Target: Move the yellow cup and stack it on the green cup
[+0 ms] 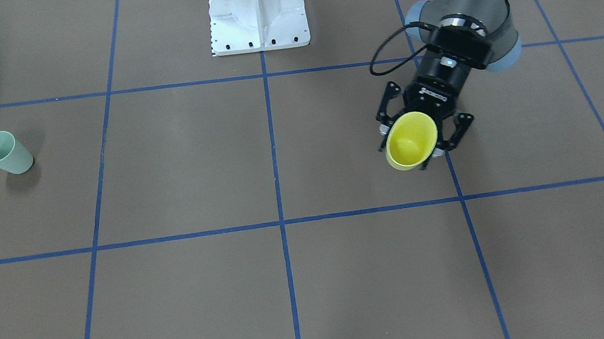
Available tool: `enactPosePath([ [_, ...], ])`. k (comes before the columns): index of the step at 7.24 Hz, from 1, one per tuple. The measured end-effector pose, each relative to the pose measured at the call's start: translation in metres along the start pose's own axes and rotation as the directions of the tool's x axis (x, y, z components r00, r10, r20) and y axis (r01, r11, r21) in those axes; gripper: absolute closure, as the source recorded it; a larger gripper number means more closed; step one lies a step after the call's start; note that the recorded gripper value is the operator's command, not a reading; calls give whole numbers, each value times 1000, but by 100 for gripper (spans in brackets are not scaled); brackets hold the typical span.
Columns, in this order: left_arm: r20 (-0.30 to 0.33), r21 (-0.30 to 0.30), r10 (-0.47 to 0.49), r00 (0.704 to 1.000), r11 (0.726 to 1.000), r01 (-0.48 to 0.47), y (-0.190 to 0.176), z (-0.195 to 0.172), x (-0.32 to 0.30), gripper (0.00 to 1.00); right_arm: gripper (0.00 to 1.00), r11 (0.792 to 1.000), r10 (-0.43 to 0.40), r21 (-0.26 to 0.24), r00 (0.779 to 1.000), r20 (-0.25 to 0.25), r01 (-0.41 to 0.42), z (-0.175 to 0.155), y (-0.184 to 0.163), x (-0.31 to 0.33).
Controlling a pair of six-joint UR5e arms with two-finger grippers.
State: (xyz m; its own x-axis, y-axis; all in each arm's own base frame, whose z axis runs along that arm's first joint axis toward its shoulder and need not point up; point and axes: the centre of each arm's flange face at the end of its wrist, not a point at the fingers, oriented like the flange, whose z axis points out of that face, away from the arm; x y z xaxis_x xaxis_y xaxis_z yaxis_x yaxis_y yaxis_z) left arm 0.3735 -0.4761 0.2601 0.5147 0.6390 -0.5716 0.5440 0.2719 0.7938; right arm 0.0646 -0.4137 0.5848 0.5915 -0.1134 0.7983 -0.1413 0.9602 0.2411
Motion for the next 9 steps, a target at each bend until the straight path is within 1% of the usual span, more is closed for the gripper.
enactPosePath([
  [1, -132, -22, 90, 987, 995, -93, -5, 6, 34, 100, 1, 998, -53, 25, 998, 25, 52, -3, -16, -16],
  [2, -267, -37, 169, 949, 982, -185, -7, 5, 57, 100, 0, 994, -99, 43, 993, 60, 96, -6, -36, -35],
  [3, -392, -48, 207, 896, 968, -245, -8, 4, 74, 100, 0, 991, -130, 50, 986, 105, 125, -7, -54, -57],
  [4, -489, -52, 219, 844, 959, -278, -13, 5, 90, 100, 0, 988, -149, 52, 978, 145, 143, -7, -72, -83],
  [5, -557, -65, 207, 804, 954, -291, -17, 5, 102, 100, 0, 985, -173, 49, 969, 178, 167, -4, -92, -117],
  [6, -591, -82, 187, 785, 954, -288, -19, 5, 109, 100, 0, 985, -173, 42, 962, 209, 168, -1, -113, -157],
  [7, -601, -96, 171, 780, 954, -283, -18, 6, 111, 100, 0, 989, -147, 33, 960, 240, 143, 2, -133, -204],
  [8, -601, -106, 163, 783, 954, -280, -15, 7, 110, 100, 0, 994, -109, 20, 958, 265, 108, 6, -147, -254],
  [9, -591, -113, 160, 791, 954, -278, -11, 10, 108, 100, 0, 998, -58, 9, 958, 280, 57, 13, -155, -309],
])
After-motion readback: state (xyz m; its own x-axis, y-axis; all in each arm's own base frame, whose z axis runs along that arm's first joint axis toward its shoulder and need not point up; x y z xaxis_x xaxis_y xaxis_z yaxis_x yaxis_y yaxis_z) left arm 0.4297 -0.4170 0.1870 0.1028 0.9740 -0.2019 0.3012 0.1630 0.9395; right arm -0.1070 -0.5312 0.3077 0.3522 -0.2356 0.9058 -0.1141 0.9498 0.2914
